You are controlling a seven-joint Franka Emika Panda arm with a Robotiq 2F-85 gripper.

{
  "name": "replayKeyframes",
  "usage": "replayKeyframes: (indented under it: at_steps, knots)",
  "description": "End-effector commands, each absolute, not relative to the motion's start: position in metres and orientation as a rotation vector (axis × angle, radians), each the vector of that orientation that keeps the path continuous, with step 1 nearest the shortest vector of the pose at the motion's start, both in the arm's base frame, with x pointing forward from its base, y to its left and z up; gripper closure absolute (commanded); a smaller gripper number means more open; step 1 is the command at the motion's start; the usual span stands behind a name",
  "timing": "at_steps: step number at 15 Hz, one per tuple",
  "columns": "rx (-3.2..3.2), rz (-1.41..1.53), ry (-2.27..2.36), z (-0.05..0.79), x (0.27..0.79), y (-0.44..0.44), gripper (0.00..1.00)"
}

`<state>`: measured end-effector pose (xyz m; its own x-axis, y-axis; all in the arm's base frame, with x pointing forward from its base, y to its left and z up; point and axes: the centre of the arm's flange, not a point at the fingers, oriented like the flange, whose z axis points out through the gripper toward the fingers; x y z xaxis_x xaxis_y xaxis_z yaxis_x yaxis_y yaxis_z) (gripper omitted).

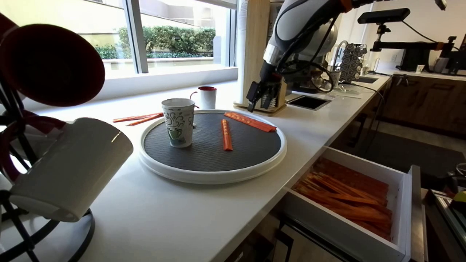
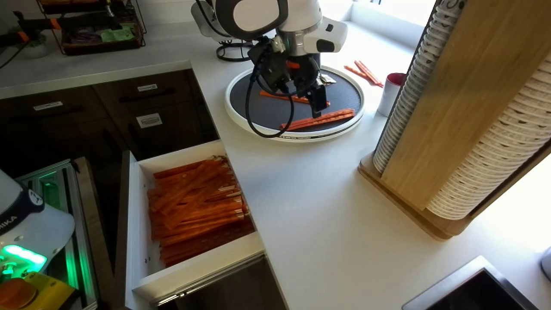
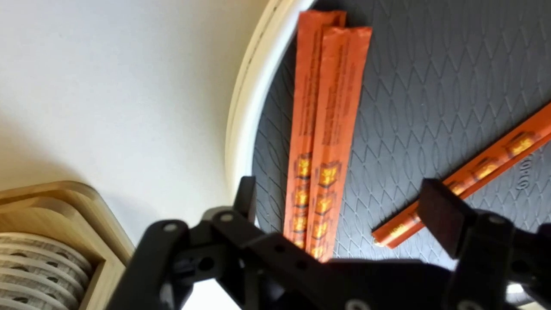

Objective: Put the ruler inside the drawer

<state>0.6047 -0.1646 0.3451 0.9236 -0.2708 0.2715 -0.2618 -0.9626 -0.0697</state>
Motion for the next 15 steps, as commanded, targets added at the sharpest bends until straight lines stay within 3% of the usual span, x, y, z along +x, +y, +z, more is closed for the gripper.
replayKeyframes:
  at_steps: [1,2,4,5,7,8,13,14,15]
  knots:
    - [-3.052,-0.437,0.431,0.325,0.624,-0.169,0.11]
    - [-3.054,-0.433,0.432,0.32,0.628,-0.168,0.23]
    - [-3.065,-0.429,0.422,0.313,0.633,-0.167,0.24]
    - [-3.071,-0.425,0.418,0.31,0.635,-0.166,0.34]
    - [-3.078,-0.411,0.41,0.304,0.638,-0.165,0.39]
    - [-3.081,-0.404,0.408,0.301,0.64,-0.165,0.5]
    - [-3.097,-0.395,0.406,0.297,0.644,-0.165,0.56]
    - [-3.101,-0.395,0.405,0.297,0.644,-0.166,0.69]
    - [-3.106,-0.39,0.403,0.297,0.645,-0.166,0.71]
